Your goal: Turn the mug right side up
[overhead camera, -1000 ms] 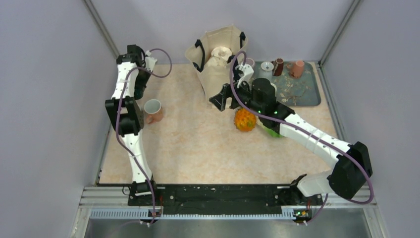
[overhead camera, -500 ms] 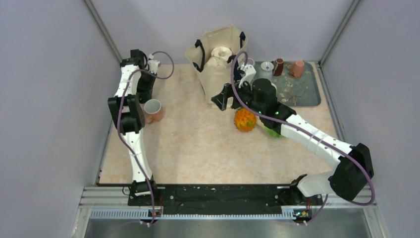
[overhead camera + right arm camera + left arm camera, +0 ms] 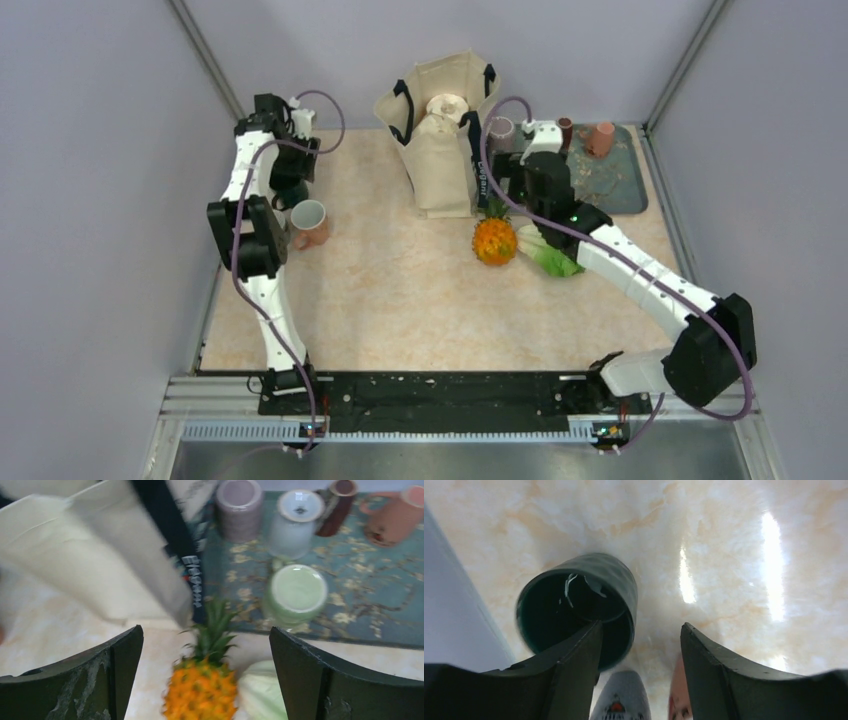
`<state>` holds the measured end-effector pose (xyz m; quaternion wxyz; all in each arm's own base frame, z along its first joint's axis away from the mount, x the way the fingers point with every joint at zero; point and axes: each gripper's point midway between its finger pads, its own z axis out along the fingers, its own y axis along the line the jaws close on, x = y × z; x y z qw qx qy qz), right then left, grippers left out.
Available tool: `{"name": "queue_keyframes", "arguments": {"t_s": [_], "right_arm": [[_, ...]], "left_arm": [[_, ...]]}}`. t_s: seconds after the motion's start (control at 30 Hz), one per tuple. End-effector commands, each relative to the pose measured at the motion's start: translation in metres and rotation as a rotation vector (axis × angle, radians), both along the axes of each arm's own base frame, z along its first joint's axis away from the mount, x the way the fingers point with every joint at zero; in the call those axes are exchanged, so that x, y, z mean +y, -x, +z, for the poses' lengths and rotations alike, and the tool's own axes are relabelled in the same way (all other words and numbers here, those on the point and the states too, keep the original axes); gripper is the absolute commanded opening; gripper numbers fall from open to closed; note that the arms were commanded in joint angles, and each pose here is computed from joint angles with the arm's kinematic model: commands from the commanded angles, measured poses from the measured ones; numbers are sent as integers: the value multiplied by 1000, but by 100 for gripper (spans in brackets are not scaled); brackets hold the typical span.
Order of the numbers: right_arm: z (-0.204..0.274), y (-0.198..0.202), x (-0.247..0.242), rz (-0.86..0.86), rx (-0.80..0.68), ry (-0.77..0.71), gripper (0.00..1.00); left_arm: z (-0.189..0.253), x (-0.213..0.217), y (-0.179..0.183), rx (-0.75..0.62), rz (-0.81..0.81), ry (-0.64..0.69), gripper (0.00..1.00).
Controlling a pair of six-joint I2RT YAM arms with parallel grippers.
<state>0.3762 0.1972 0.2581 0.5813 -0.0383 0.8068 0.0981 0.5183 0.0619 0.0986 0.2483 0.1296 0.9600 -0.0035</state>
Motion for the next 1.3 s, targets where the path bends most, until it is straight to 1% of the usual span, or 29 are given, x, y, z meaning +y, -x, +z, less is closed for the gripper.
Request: {"name": "queue_keyframes", "arguments": {"t_s": [0.0, 0.17, 0.23, 0.3, 0.37, 0.4, 0.53, 0.6, 0.67, 0.73, 0.8, 0.87, 0.93, 1.03, 1.27], "right_arm": [[-18, -36, -70, -247, 17, 29, 95], [-55, -70, -96, -312, 106, -11, 97], [-66, -80, -100, -326, 130, -14, 95], [-77, -87, -107, -360, 147, 22, 94], [-86, -93, -104, -356, 166, 36, 90], [-90, -96, -99, -332, 177, 28, 86], [-90, -103, -67, -211, 195, -53, 56], [-92, -106, -59, -194, 195, -90, 38], [-99, -112, -54, -188, 204, -109, 26], [-108, -119, -51, -191, 219, -112, 22], [-124, -128, -53, -206, 248, -96, 16], [-138, -134, -58, -225, 297, -76, 8], [-147, -134, -69, -258, 317, -46, 5], [-147, -129, -96, -328, 304, -4, 5], [-144, -114, -168, -453, 297, 12, 5]], "left_arm": [[110, -17, 0, -254, -8, 66, 66], [144, -34, 26, -306, -51, 123, 69], [148, -39, 37, -309, -66, 136, 69], [150, -42, 47, -310, -76, 143, 69], [151, -46, 57, -308, -90, 150, 69], [152, -48, 62, -308, -98, 156, 69], [160, -61, 80, -318, -138, 203, 70], [162, -64, 86, -320, -148, 216, 70], [164, -65, 89, -324, -148, 215, 70], [164, -64, 90, -326, -145, 210, 70], [165, -63, 90, -326, -144, 208, 70], [164, -64, 91, -322, -148, 211, 70], [162, -66, 94, -313, -158, 217, 70], [159, -67, 96, -301, -162, 220, 70], [157, -68, 96, -300, -166, 230, 70]]}}
